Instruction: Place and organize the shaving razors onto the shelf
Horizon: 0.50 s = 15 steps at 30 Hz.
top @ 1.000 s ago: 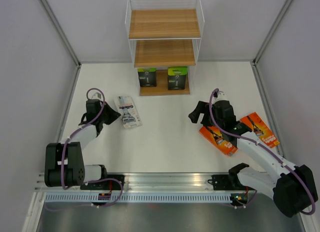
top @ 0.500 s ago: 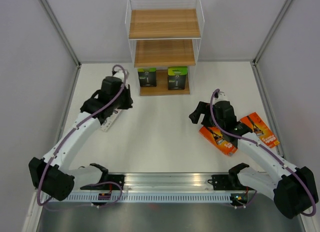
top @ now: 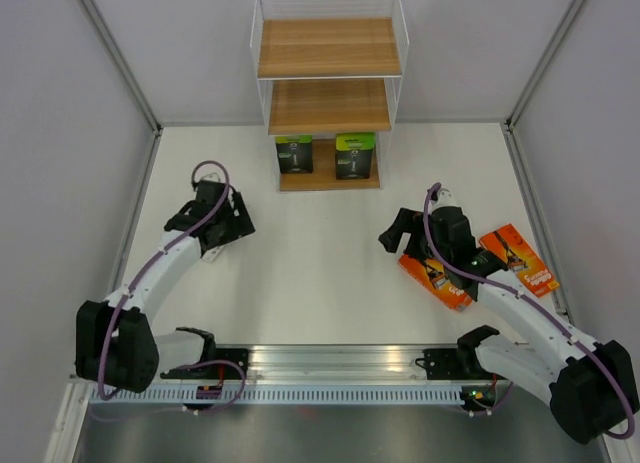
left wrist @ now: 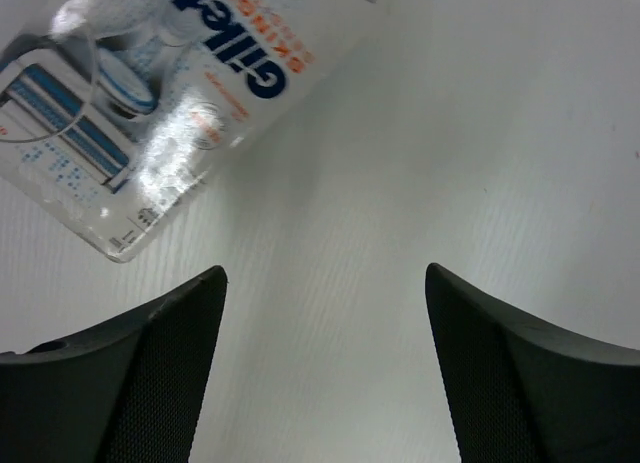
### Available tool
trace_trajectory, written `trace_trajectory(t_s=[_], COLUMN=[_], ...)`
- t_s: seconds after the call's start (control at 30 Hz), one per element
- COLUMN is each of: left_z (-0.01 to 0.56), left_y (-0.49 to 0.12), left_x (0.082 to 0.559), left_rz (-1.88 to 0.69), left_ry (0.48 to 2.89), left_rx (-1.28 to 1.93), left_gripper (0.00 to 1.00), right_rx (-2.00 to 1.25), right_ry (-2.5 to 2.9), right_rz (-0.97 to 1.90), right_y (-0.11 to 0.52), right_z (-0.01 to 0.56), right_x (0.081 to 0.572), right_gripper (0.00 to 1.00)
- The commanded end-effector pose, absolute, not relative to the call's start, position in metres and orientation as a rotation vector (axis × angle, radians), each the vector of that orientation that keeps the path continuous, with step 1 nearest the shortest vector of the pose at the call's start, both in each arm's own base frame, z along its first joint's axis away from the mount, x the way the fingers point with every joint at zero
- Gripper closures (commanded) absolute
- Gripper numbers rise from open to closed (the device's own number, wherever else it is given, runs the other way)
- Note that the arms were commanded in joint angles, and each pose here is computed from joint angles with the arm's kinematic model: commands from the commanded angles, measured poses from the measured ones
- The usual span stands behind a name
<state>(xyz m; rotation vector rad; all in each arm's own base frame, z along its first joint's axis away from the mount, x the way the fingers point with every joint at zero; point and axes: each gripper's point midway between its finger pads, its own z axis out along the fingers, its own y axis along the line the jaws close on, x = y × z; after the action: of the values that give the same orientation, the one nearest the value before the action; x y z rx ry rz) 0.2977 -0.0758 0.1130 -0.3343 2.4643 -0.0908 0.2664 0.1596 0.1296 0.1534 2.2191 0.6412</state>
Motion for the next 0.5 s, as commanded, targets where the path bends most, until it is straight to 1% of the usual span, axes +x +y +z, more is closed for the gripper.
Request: trace_trajectory(t_s=[0.0,0.03,0.07,0.1,0.13,0.2,0.23,0.47], left_z=[0.124,0.106,0.104,0.103,0.092,0.085,0.08,0.06], left_y=[-0.064,-0.045,-0.046,-0.041,-0.02,-0.014,-0.004,0.025], left_x=[0.315,0.309,0.308,0.308,0.307,0.303,0.3,0.289], left_rz=[-0.319,-0.329,-0.414,-0.448,-0.465,-0.531,-0.533,-0.505], left_ry=[2.267,2.257,2.243,2.211,2.154,2.123,2.083,2.026], left_rx=[-0.631,-0.753,-0.778,-0.82,-0.936,-1.002,-1.061,-1.194], left_gripper=[0.13,0.12,0.12,0.11,0.11,0.11,0.11,0.11], right_rx=[0.159,0.16,0.157,0.154,0.149,0.143,0.138,0.129], right_ry=[2.21,2.206,2.207,2.207,2.213,2.22,2.226,2.235], right_rz=[0.677,0.683,0.688,0.693,0.705,0.714,0.72,0.718], right_y=[0.165,0.166,0.167,0.169,0.171,0.173,0.175,0.176], right_z=[0.131,0.132,0.131,0.131,0.13,0.127,0.126,0.121], right_x=[0.267,0.268,0.269,0.27,0.269,0.27,0.27,0.272], right_gripper=[0.02,0.02,0.02,0.02,0.02,0.02,0.02,0.02])
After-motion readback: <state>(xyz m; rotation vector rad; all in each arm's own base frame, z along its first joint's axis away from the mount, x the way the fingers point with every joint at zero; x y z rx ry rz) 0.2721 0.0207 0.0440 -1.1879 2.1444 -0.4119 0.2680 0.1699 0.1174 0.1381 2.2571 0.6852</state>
